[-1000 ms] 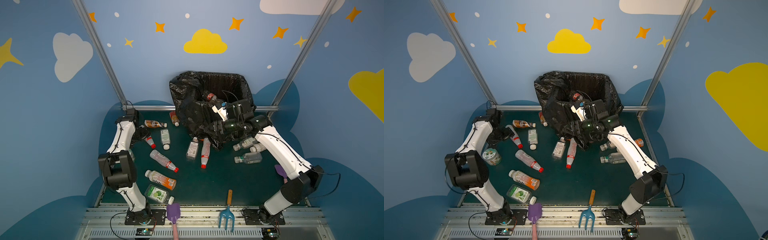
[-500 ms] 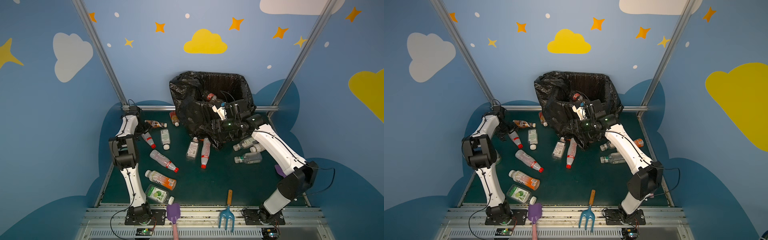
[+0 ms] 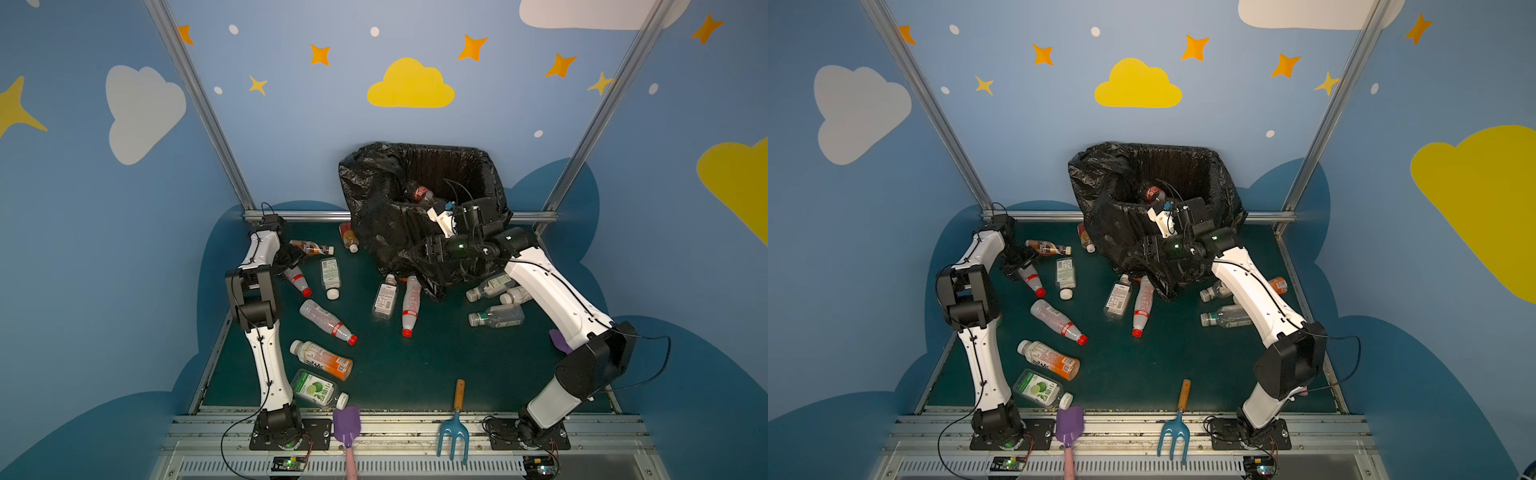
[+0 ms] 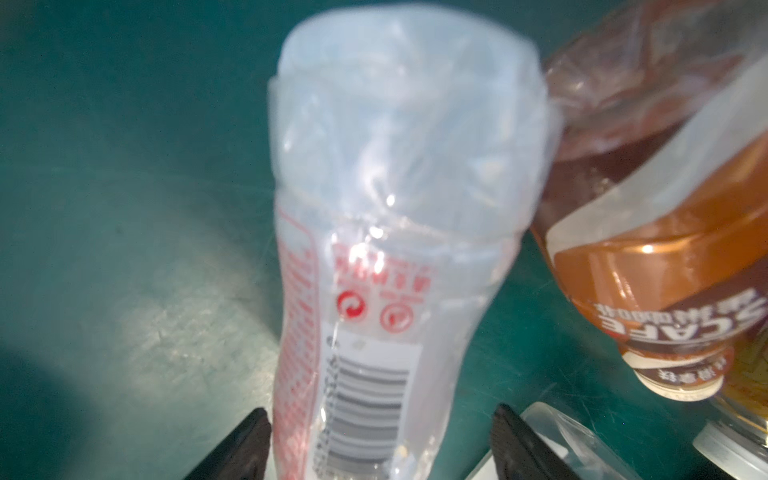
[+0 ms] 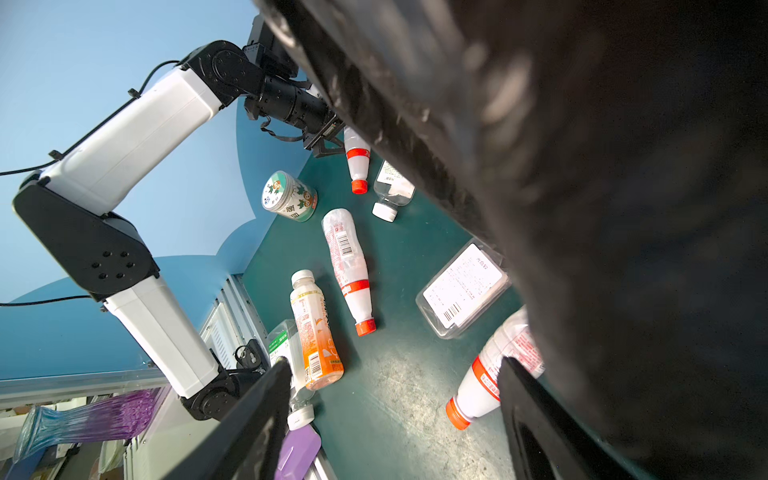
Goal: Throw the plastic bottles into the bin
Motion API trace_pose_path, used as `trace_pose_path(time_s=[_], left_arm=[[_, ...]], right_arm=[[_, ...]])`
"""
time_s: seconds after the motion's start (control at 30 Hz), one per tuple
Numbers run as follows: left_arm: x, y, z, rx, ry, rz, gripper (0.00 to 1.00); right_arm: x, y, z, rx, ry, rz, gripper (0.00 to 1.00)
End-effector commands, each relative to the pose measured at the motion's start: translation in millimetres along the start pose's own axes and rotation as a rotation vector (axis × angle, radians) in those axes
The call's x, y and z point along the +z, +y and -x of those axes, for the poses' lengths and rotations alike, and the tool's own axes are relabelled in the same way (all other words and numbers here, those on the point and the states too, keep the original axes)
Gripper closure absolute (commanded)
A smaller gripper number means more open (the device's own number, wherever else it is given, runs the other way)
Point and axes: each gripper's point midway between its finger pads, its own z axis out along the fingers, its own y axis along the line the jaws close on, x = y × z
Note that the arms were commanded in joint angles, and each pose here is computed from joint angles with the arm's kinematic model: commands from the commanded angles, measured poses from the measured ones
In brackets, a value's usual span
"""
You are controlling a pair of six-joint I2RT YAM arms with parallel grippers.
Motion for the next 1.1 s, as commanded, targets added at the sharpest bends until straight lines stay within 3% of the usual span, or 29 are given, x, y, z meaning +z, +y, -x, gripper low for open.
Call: trace_pose_path(time_s=[0.0, 0.57, 1.07], left_arm=[[4.7, 3.0, 2.3, 0.001, 0.006, 0.015, 0.27], [-13.3, 4.0, -0.6, 0.033, -0.038, -0.009, 0.53], [-61.0, -0.5, -16.4, 0.072, -0.073, -0.081, 0.55]], right_arm=[[0.7, -19.7, 10.4, 0.038, -0.024, -0.040, 0.24], [-18.0, -41.1, 18.5, 0.088, -0.059, -0.069, 0.24], [-39.9, -13.1, 24.9, 0.026, -0.134, 0.030, 0.15]])
